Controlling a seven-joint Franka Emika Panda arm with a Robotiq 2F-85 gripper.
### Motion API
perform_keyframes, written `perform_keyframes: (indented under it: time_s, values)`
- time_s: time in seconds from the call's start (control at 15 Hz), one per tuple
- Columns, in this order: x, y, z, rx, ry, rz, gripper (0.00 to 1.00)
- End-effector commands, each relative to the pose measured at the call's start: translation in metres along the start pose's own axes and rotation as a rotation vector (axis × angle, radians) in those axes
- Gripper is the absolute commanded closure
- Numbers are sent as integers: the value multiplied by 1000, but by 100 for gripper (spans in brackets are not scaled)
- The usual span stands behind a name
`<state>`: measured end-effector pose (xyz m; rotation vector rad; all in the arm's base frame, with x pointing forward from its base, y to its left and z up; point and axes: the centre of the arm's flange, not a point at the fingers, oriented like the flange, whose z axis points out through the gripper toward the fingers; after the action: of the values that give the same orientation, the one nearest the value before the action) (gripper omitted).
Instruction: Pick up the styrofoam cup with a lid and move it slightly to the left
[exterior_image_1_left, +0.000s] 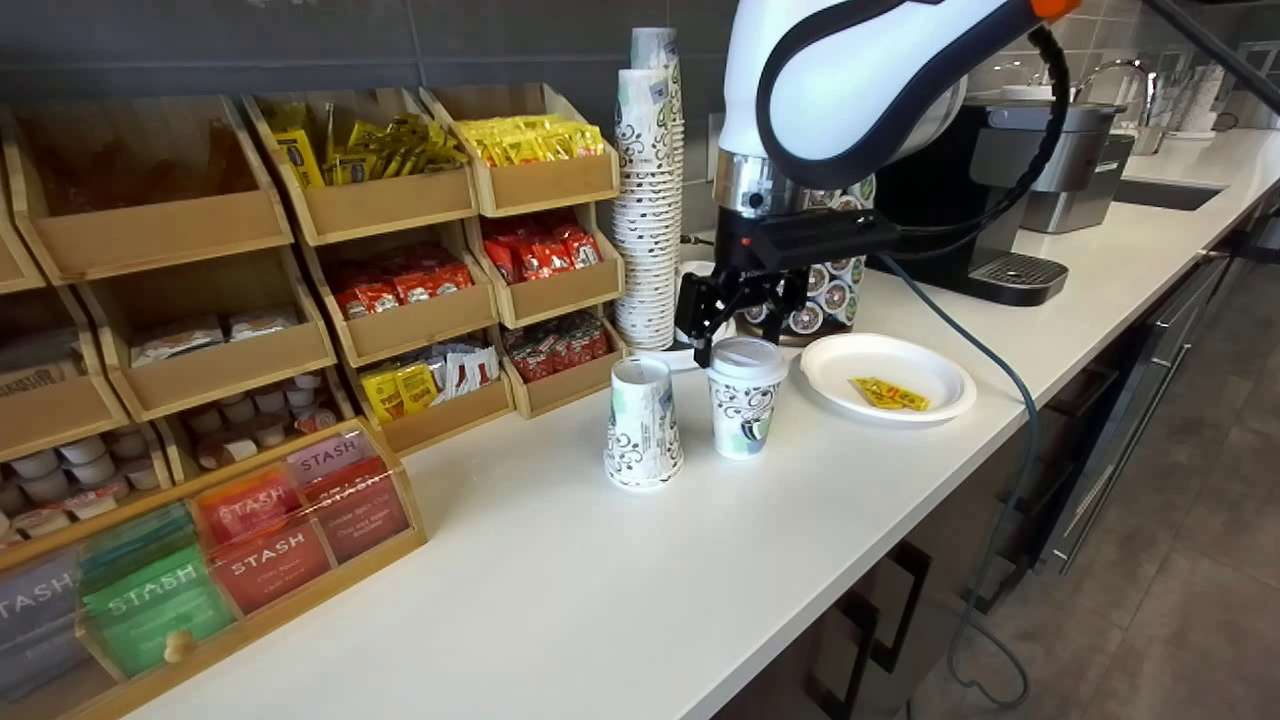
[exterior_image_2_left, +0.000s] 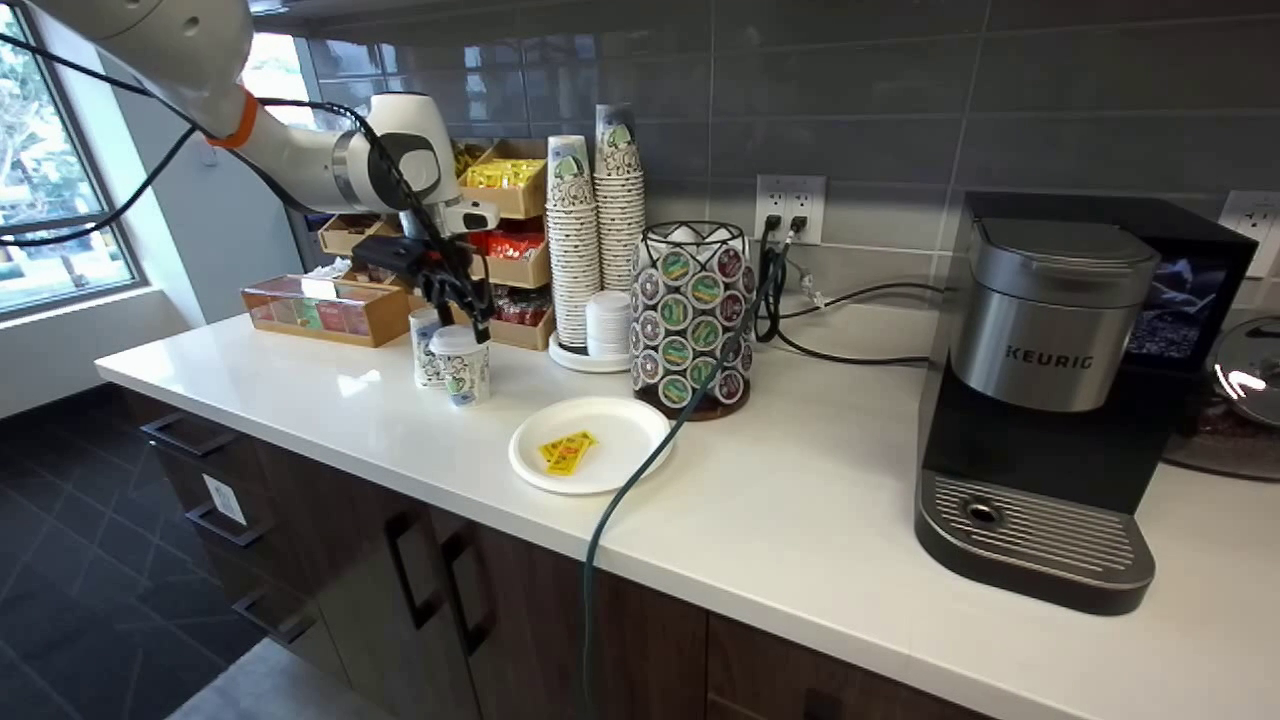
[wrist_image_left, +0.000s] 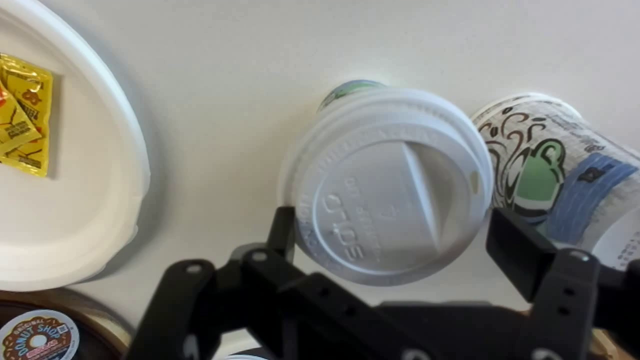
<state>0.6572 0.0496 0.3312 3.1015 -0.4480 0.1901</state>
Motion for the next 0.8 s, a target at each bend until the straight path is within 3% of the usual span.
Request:
perform_keyframes:
  time_s: [0.0, 0.13, 0.4, 0.53, 0.73]
  values:
    - [5, -2, 1, -15, -17, 5, 25]
    - [7, -1, -3, -16, -18, 9, 31]
    - [6, -2, -5, -17, -18, 9, 26]
    - [5, -2, -8, -17, -14, 10, 32]
    - [6, 1, -16, -14, -1, 17, 31]
